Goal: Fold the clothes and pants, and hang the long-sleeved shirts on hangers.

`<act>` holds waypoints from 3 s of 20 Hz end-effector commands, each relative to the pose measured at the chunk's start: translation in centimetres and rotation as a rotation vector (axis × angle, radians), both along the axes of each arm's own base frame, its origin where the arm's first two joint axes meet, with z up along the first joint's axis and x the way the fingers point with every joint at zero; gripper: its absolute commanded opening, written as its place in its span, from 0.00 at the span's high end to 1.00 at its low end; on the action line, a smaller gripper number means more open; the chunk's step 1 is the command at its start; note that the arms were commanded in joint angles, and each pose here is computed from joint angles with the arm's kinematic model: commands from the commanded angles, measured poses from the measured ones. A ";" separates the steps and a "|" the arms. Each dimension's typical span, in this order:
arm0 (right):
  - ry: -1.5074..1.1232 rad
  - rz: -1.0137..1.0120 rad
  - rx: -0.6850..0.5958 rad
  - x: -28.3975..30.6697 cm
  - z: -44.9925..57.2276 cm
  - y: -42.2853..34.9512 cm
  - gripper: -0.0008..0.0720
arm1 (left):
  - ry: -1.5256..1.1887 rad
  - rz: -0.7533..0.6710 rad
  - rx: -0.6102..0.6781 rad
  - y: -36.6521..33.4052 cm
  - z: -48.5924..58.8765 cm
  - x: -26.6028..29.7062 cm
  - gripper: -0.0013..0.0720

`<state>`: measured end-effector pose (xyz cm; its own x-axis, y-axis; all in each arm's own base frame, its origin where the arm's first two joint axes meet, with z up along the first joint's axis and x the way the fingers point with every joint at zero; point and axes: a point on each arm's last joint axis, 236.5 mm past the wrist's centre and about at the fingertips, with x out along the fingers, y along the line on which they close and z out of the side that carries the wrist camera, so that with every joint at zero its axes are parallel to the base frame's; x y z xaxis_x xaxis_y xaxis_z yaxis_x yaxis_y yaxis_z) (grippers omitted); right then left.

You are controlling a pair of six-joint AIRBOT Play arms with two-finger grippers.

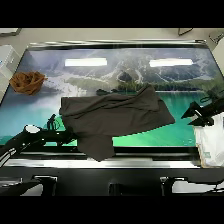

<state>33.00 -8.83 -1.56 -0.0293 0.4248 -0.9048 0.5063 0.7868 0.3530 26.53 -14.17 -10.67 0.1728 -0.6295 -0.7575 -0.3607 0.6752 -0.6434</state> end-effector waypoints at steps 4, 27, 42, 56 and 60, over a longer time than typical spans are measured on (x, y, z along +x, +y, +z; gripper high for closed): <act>-0.063 0.086 -0.075 2.4 -2.2 1.7 0.21 | -0.014 -0.053 0.054 3.1 0.7 -0.4 0.94; 0.117 0.265 0.001 -0.3 -6.7 8.4 0.92 | -0.091 -0.050 0.073 4.9 2.7 1.8 0.94; -1.633 0.084 -0.750 -5.8 53.5 7.9 0.92 | -1.744 0.097 0.586 6.7 66.1 -4.3 0.94; -0.816 0.159 -0.487 2.9 30.5 4.7 0.93 | -1.072 -0.159 0.356 7.4 46.1 9.3 0.94; -0.372 0.343 -0.344 7.8 9.7 7.9 0.93 | -0.614 -0.196 0.214 5.4 24.6 14.8 0.94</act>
<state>40.41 -3.37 22.00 0.5710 0.0750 -0.8175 0.1034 0.9813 0.1623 39.98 -6.75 28.04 0.7249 -0.4859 -0.4883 0.2964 0.8599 -0.4156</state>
